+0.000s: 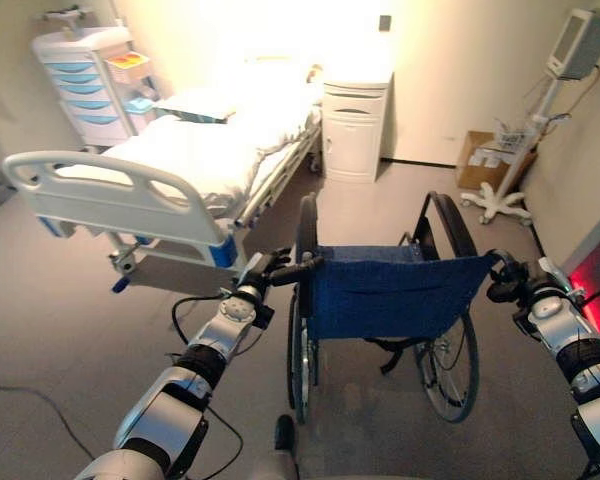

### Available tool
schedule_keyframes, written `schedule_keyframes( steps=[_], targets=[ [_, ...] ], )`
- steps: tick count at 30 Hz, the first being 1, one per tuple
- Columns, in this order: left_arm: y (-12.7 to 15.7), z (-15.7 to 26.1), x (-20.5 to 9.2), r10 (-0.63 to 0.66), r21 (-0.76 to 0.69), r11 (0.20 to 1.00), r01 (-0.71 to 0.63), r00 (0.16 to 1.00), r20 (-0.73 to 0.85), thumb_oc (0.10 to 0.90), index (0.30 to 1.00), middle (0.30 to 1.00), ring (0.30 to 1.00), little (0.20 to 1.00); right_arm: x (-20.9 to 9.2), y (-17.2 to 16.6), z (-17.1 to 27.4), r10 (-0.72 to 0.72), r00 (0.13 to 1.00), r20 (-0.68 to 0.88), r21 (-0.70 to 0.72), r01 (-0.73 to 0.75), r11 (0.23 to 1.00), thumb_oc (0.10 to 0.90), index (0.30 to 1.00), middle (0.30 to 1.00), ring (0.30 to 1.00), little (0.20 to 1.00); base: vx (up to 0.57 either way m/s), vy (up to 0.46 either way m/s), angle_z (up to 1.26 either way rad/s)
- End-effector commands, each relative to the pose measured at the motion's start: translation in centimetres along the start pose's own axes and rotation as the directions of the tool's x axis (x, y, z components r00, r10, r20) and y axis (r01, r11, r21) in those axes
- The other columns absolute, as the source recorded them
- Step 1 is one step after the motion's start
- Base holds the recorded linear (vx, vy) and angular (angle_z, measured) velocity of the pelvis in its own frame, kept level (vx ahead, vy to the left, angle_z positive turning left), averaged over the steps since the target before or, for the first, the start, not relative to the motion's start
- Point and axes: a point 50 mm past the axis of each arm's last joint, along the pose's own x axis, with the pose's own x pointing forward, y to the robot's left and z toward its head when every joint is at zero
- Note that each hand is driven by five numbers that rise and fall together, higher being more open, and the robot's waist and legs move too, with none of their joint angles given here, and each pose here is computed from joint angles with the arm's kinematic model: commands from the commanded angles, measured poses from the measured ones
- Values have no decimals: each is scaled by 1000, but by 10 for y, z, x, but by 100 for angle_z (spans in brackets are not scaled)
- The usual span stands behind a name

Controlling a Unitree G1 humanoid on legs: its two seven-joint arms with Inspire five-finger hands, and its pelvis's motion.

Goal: Push the wheelchair next to the bed

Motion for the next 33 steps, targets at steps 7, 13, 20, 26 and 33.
schedule_keyframes(
  steps=[7, 13, 20, 26, 33],
  targets=[
    [-1, -42, -1, 44, 184, 983, -2, 974, -224, 400, 300, 300, 300, 300, -28, 126, 50, 391, 882, 263, 323, -462, 826, 400, 300, 300, 300, 300, 323, 265, -23],
    [-14, -46, -3, 16, 181, 983, 28, 971, -237, 400, 300, 300, 300, 300, -36, 137, 39, 417, 870, 263, 321, -487, 812, 400, 300, 300, 300, 300, 236, 175, -3],
    [-13, -45, -5, 28, 181, 983, 15, 972, -234, 400, 300, 300, 300, 300, -38, 126, 45, 401, 862, 308, 297, -488, 820, 400, 300, 300, 300, 300, 100, -20, 2],
    [-21, -50, -6, 9, 183, 982, 38, 969, -246, 400, 300, 300, 300, 300, -31, 119, 41, 385, 883, 271, 326, -460, 826, 400, 300, 300, 300, 300, 83, -78, 51],
    [-19, -42, -7, 67, 79, 995, -56, 988, -142, 800, 900, 900, 900, 900, -32, 118, 44, 344, 899, 272, 390, -430, 814, 800, 900, 900, 900, 900, 76, -48, 12]
  ],
)
